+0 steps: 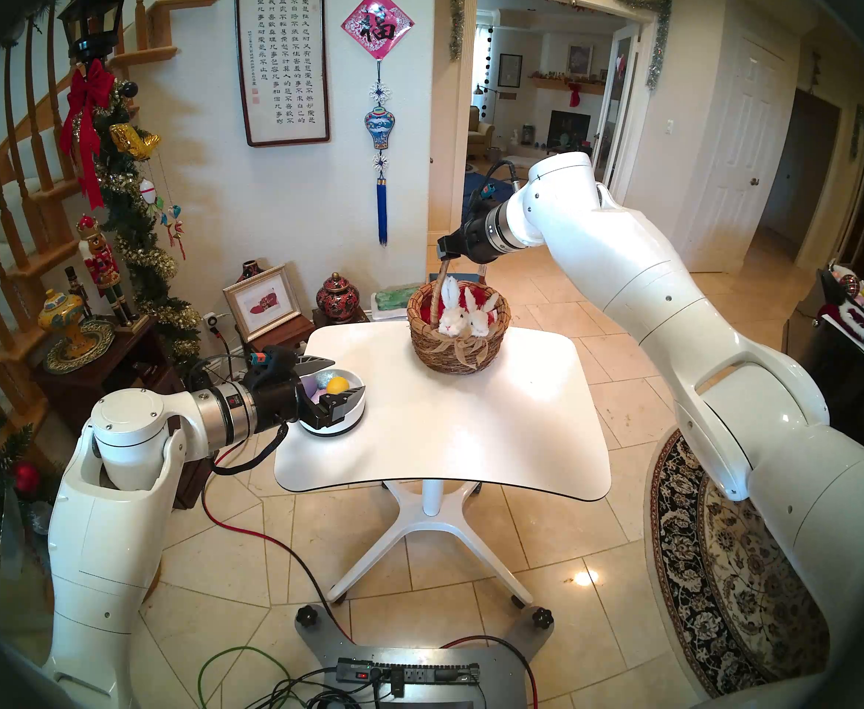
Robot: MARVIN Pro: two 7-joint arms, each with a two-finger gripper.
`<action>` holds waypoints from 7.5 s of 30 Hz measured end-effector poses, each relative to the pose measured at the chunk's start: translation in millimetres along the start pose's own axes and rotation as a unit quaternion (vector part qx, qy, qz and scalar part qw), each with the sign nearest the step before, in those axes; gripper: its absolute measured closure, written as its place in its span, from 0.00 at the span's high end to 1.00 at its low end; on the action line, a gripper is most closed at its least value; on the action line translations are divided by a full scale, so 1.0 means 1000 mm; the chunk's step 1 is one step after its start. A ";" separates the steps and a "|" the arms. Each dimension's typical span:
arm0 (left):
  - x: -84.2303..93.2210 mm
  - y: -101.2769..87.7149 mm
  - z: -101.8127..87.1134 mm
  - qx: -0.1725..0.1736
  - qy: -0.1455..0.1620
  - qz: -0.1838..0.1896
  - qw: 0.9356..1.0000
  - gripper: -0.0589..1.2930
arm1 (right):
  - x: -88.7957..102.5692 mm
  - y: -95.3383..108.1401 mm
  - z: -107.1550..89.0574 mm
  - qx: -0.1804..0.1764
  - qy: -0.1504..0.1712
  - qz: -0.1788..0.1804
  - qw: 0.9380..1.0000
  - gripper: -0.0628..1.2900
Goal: Put easter egg into basket
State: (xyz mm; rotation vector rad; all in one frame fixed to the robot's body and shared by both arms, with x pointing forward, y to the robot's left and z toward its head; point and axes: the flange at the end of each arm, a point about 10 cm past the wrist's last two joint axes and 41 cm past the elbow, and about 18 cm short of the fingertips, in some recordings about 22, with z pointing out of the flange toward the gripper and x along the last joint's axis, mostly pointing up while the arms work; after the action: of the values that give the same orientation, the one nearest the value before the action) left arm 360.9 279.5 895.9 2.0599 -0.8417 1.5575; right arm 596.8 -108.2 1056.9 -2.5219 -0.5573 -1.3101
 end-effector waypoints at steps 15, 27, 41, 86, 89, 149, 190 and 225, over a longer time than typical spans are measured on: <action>0.000 0.000 0.000 0.000 0.000 0.000 1.000 0.96 | -0.001 0.001 -0.005 -0.007 -0.006 0.004 1.000 0.74; 0.000 0.000 0.000 0.000 0.000 0.000 1.000 0.96 | -0.003 0.005 -0.010 -0.014 -0.009 0.010 1.000 0.57; 0.000 0.000 0.000 0.000 0.000 0.000 1.000 0.96 | -0.006 0.009 -0.016 -0.020 -0.014 0.009 1.000 0.30; 0.000 0.000 0.000 0.000 0.000 0.000 1.000 0.96 | -0.024 0.003 -0.098 0.124 -0.037 -0.098 0.987 0.02; 0.000 0.000 0.000 0.000 0.000 0.000 1.000 0.96 | -0.024 0.004 -0.103 0.132 -0.040 -0.110 0.984 0.02; 0.000 0.000 0.000 0.000 0.000 0.000 1.000 0.96 | -0.017 -0.038 -0.071 0.185 0.019 -0.177 0.966 0.02; 0.000 0.000 0.000 0.000 0.000 0.000 1.000 0.96 | -0.053 -0.041 -0.065 0.188 0.024 -0.157 0.969 0.02; 0.000 0.000 0.000 0.000 0.000 0.000 1.000 0.96 | -0.054 -0.049 -0.086 0.192 0.042 -0.168 0.966 0.95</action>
State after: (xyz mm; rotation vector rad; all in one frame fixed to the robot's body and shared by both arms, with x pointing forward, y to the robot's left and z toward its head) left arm 360.9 279.6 895.9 2.0601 -0.8418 1.5575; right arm 484.4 -108.9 1062.9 -2.1077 -1.1371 -1.2569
